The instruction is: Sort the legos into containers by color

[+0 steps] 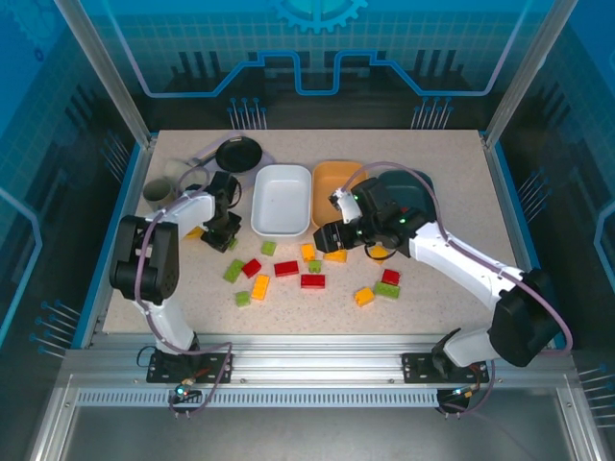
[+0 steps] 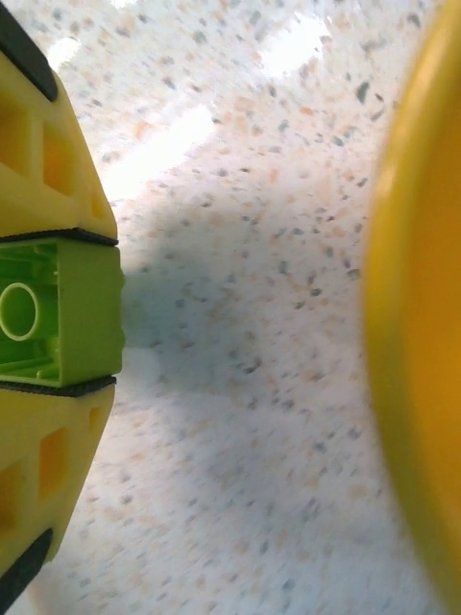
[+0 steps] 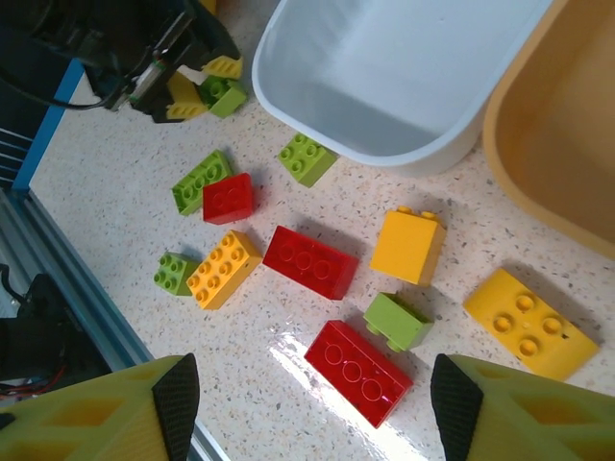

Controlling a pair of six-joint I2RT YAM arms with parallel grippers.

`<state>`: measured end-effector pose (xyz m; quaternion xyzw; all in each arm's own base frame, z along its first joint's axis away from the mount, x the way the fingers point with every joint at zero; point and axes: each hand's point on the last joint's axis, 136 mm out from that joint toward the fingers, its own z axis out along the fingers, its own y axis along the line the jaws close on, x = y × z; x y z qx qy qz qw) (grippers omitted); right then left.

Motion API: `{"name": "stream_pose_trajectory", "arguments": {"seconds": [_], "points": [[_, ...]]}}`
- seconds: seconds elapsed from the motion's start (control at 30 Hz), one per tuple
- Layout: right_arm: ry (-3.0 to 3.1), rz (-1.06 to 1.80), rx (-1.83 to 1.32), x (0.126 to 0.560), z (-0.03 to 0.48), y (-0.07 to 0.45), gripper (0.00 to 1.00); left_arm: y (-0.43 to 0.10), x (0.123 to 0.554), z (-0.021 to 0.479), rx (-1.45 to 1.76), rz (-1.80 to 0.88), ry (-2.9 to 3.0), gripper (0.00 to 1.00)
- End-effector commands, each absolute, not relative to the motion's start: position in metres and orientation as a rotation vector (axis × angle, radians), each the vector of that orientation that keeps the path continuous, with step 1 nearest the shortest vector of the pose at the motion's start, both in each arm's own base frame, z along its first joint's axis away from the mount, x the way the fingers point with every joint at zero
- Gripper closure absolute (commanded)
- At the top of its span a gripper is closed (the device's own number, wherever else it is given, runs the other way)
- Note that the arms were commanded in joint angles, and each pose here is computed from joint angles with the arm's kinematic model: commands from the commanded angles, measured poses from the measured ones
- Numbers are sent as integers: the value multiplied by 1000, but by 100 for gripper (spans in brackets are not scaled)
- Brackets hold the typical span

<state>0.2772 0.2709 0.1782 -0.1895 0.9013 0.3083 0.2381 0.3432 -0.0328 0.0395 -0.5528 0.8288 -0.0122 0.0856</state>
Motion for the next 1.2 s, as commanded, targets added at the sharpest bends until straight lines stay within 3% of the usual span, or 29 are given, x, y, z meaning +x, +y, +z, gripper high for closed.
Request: {"name": "stream_pose_trajectory", "arguments": {"seconds": [0.0, 0.13, 0.27, 0.5, 0.7, 0.93, 1.17], "points": [[2455, 784, -390, 281, 186, 248, 33, -39, 342, 97, -1491, -25, 2412, 65], [2432, 787, -269, 283, 188, 226, 33, -69, 362, 147, -1207, -90, 2425, 65], [2468, 745, -209, 278, 177, 210, 33, -102, 389, 161, -986, -159, 2486, 64], [2481, 707, -141, 272, 172, 192, 33, -147, 433, 155, -847, -313, 2564, 65], [2485, 664, -69, 265, 167, 177, 33, -225, 463, 155, -598, -547, 2622, 65], [2485, 659, 7, 261, 164, 166, 33, -296, 479, 132, -429, -651, 2691, 65], [2428, 701, 109, 269, 177, 157, 32, -334, 485, 101, -357, -669, 2755, 62]]}}
